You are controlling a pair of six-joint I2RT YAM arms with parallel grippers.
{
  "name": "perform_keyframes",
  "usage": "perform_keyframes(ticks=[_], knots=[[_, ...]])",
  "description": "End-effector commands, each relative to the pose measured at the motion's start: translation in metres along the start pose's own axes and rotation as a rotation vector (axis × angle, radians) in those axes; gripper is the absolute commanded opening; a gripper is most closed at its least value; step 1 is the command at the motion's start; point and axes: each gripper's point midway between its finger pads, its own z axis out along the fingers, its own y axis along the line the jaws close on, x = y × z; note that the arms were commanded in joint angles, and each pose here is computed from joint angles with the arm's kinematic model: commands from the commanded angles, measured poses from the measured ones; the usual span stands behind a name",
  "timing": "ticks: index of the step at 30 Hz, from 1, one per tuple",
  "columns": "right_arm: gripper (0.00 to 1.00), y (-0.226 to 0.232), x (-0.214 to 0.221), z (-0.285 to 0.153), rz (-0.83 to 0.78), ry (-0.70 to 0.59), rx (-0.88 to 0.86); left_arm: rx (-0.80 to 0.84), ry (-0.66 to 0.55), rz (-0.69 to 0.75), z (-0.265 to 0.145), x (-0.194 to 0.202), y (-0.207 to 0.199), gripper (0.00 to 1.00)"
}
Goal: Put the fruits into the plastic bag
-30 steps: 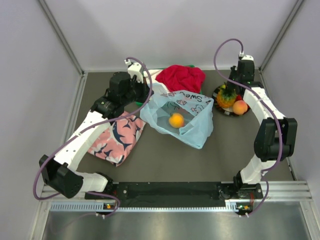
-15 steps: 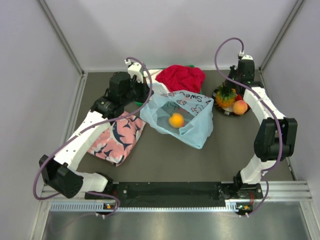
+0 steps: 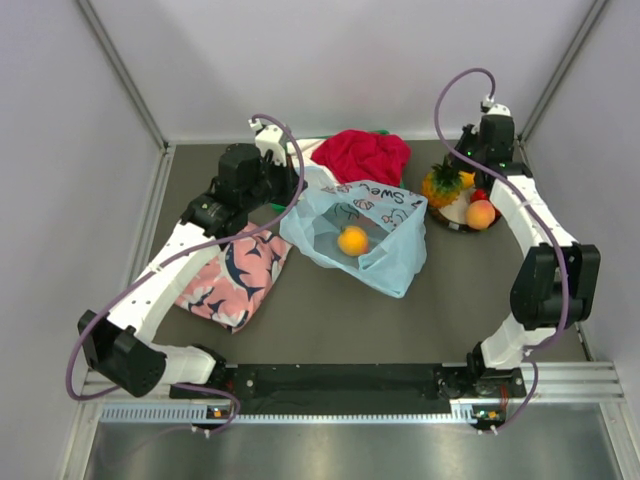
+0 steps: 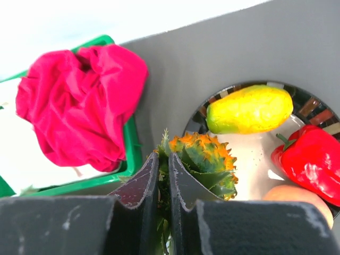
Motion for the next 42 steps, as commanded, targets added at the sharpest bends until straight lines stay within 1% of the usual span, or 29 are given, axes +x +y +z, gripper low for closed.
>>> perform_keyframes(ticks=[1,6,12,20,26,34,42], knots=[[0.0,0.023,-0.045,-0.031,0.012,-0.145,-0.068,0.029,-0.094,0.021,-0.016,-0.029,-0.01,0.0],[0.0,0.025,-0.044,-0.041,0.03,-0.149,-0.075,0.038,-0.116,0.023,-0.023,-0.034,-0.013,0.0],[0.0,0.036,-0.05,-0.066,0.037,-0.173,-0.102,0.054,-0.133,0.02,-0.028,-0.038,-0.017,0.0],[0.0,0.044,-0.064,-0.111,-0.01,-0.222,-0.126,0.052,-0.134,0.021,-0.027,-0.037,-0.017,0.0],[0.0,0.051,-0.082,-0.156,-0.015,-0.315,-0.156,0.06,-0.13,0.019,-0.026,-0.036,-0.018,0.0],[0.0,0.073,-0.103,-0.212,-0.017,-0.413,-0.254,0.062,-0.134,0.025,-0.026,-0.037,-0.018,0.0],[0.0,0.105,-0.111,-0.252,-0.009,-0.469,-0.377,0.06,-0.136,0.03,-0.027,-0.037,-0.017,0.0]])
